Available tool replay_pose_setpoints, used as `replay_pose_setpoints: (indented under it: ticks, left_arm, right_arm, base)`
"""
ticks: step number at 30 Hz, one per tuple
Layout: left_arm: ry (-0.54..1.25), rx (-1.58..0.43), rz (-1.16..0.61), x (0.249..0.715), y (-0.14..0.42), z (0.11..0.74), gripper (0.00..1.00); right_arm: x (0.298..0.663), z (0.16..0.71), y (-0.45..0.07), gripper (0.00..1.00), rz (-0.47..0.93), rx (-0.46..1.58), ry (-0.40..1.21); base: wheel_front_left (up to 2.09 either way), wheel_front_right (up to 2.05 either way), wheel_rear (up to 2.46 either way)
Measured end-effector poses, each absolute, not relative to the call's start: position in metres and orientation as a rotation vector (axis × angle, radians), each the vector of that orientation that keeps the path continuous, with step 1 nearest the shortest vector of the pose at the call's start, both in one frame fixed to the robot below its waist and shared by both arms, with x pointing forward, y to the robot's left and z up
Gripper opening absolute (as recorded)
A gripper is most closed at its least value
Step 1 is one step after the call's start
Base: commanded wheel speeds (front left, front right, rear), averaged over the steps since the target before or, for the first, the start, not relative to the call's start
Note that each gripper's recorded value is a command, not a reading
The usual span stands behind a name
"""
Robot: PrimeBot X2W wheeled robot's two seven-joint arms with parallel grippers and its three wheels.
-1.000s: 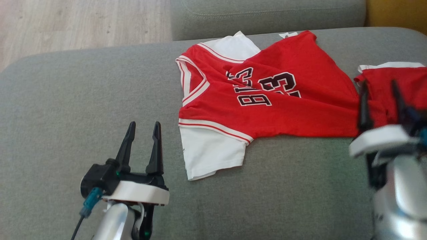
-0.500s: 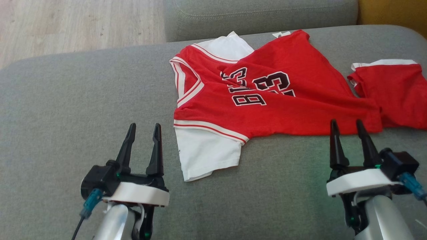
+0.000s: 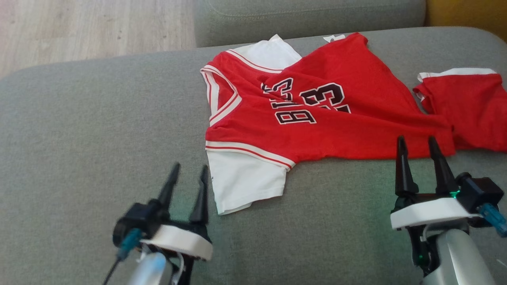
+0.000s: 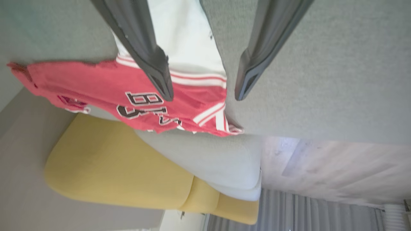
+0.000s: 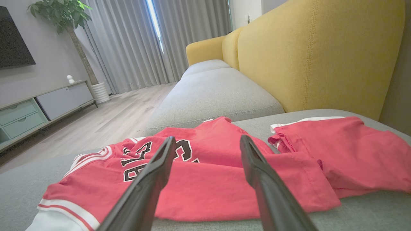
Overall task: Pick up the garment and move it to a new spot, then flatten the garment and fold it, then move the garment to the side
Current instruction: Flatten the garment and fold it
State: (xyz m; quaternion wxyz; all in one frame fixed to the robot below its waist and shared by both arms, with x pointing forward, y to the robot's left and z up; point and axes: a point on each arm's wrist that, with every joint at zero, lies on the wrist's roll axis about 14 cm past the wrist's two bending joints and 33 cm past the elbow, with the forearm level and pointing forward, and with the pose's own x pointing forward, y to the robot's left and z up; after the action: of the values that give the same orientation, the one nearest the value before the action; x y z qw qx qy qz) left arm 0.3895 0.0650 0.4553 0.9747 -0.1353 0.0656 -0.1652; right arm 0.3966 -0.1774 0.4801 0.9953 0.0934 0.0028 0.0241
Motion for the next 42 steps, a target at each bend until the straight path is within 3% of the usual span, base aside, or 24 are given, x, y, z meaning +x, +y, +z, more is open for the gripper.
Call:
replay_pose_setpoints:
  ticks: [10,24,25,26,42]
  left_arm:
    - [0.430,-0.183,-0.368,0.394,0.046,0.392,1.00]
    - [0.553,-0.149,-0.375,0.430,0.030,0.367,1.00]
    - [0.559,-0.149,-0.374,0.432,0.030,0.366,0.54]
    - [0.563,-0.148,-0.373,0.433,0.031,0.365,0.00]
    - [0.510,-0.145,-0.254,0.443,0.071,0.368,0.00]
  right_arm:
    - [0.394,0.467,-0.181,1.00,0.035,0.182,0.043]
    - [0.404,0.460,-0.194,1.00,0.003,0.170,0.059]
    - [0.404,0.460,-0.194,1.00,0.002,0.170,0.061]
    - [0.404,0.459,-0.194,1.00,0.001,0.170,0.062]
    - [0.408,0.463,-0.185,1.00,0.031,0.160,0.052]
  base:
    - [0.00,0.00,0.00]
    - [0.00,0.00,0.00]
    - [0.00,0.00,0.00]
    - [0.00,0.00,0.00]
    - [0.00,0.00,0.00]
